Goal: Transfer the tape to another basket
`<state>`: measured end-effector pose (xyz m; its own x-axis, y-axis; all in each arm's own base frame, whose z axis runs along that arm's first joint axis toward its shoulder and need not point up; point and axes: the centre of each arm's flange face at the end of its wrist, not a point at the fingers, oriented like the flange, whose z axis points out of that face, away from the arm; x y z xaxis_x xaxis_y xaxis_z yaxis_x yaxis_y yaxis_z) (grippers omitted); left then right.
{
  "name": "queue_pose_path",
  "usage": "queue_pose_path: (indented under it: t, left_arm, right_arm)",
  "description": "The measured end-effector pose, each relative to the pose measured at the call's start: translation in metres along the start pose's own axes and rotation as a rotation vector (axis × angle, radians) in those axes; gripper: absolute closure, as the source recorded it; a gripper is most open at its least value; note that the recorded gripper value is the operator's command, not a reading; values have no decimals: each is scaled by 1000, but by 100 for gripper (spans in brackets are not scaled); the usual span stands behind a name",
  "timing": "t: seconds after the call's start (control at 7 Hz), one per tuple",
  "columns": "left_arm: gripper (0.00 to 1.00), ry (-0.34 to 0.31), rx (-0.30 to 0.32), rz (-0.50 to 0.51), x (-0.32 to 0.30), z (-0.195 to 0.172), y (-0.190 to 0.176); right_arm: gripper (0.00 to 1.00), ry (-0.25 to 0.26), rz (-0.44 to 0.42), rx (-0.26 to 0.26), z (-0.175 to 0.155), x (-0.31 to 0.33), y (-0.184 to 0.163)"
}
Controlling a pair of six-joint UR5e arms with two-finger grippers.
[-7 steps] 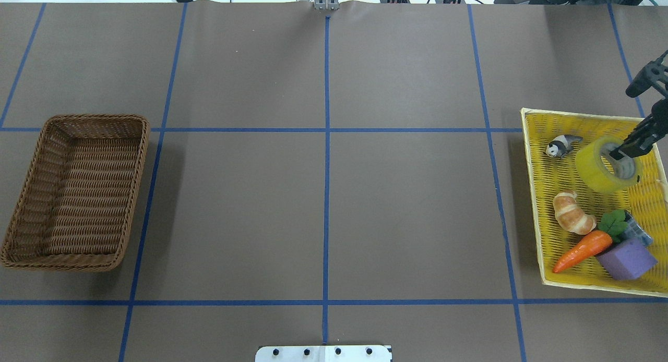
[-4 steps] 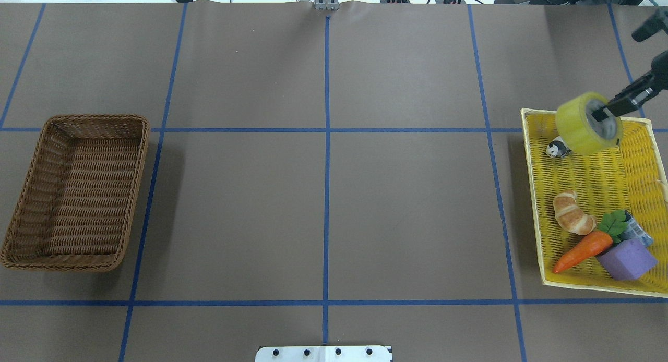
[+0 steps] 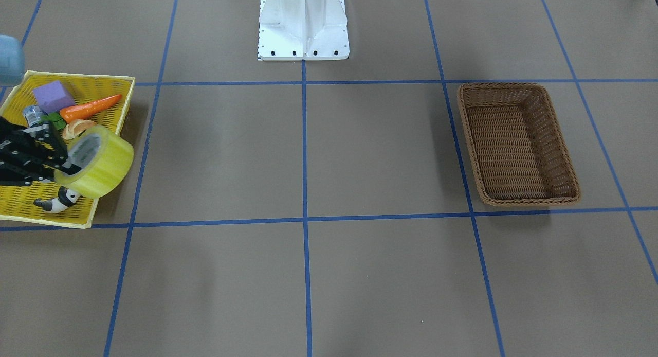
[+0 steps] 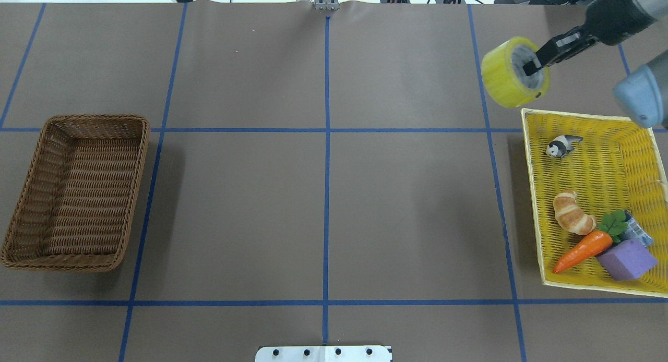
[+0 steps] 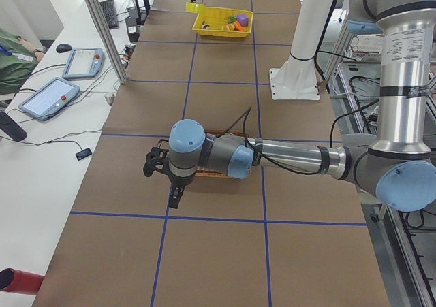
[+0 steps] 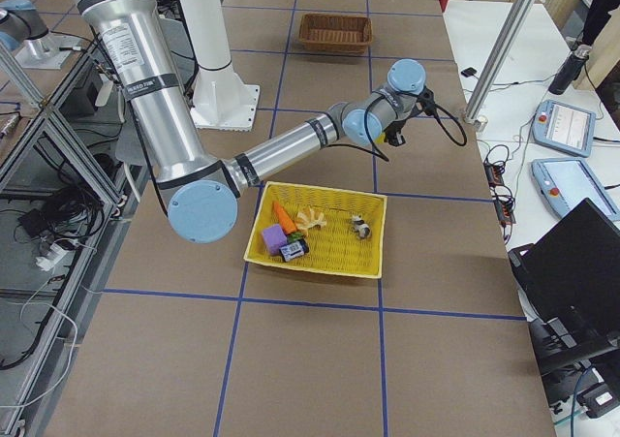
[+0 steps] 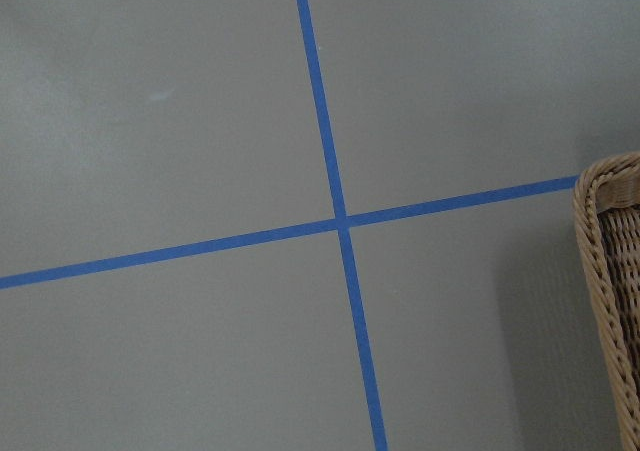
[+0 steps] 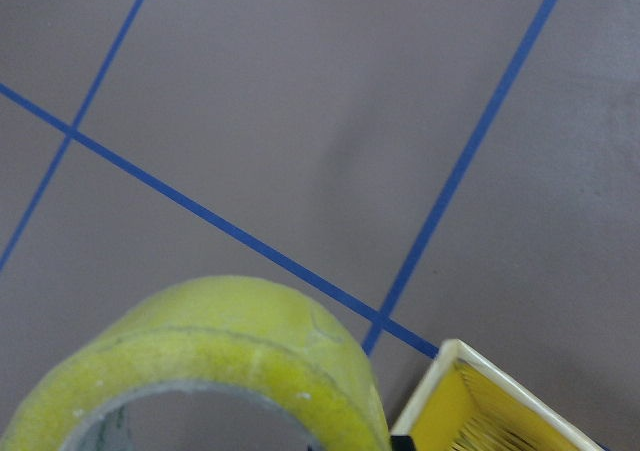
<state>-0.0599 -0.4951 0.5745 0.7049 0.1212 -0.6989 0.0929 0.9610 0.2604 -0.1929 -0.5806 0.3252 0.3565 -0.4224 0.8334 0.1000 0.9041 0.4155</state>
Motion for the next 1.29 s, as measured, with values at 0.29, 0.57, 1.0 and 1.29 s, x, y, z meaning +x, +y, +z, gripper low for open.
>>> queue_pose_path:
  t: [0.29, 0.57, 1.0, 1.29]
  left_arm:
    - [3, 113, 101, -110, 72, 23, -18]
    - [3, 331, 133, -352, 181, 40, -47]
    - [3, 576, 24, -545, 324, 35, -73]
    - [2, 821, -63, -610, 391, 12, -58]
  right_arm:
    - [100, -99, 77, 85, 50, -78, 6]
    - [100, -254, 189, 201, 108, -155, 36]
    - [100, -531, 353, 239, 133, -253, 70]
    - [100, -656, 429, 204, 115, -288, 87]
